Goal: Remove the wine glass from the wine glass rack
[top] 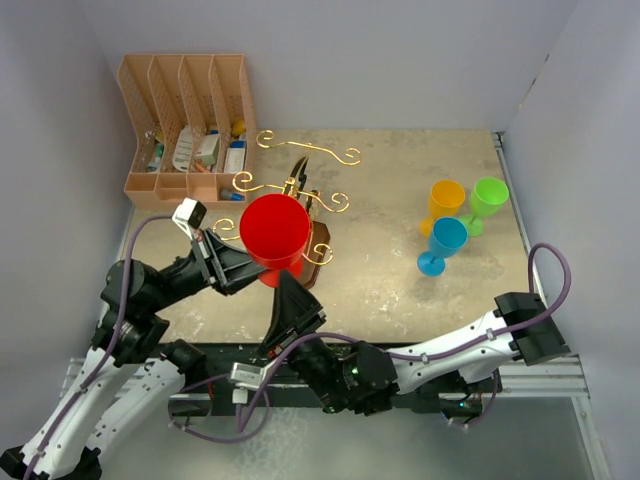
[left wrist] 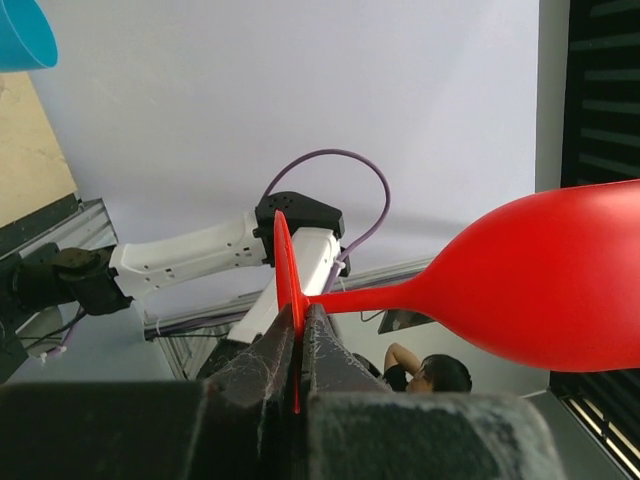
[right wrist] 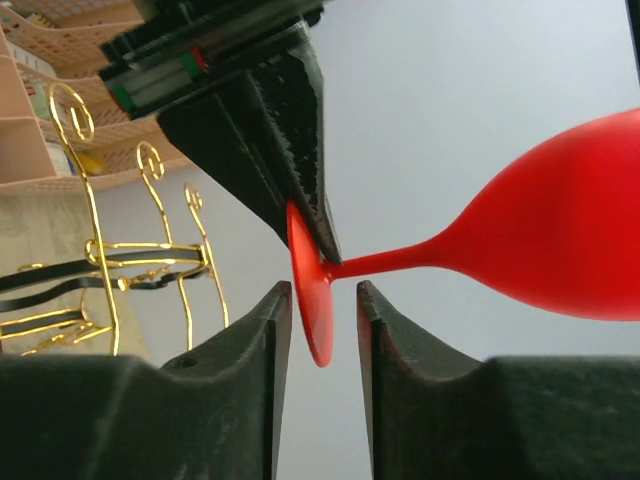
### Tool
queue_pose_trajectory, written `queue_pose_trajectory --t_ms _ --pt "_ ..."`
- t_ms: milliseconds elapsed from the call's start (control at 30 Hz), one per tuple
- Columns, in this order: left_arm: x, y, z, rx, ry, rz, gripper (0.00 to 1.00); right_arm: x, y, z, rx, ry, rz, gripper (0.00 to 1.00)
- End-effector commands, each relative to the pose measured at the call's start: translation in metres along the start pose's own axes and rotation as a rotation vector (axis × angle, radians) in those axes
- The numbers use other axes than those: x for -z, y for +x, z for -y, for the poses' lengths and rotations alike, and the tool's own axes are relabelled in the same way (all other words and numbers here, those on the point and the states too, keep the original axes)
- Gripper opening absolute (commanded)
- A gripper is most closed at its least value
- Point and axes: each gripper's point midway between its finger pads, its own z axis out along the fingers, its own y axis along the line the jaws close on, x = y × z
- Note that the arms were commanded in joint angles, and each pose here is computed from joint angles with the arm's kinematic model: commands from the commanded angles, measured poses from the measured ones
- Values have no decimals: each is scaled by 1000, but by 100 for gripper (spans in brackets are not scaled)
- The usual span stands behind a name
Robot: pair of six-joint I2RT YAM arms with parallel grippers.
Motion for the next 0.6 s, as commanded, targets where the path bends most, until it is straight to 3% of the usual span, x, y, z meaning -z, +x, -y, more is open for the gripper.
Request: queue_pose_trajectory --t_ms 0,100,333,567 --pt "2 0 5 -3 40 5 0 8 22 23 -149 53 -86 43" --pt "-4 -5 -4 -15 29 16 0 23 19 23 -172 20 -106 51" --pt "-21 -20 -24 -50 -5 41 0 73 0 31 -331 -111 -130 53" --pt "-36 -29 -46 -118 -15 35 0 104 13 65 -722 -274 -303 53"
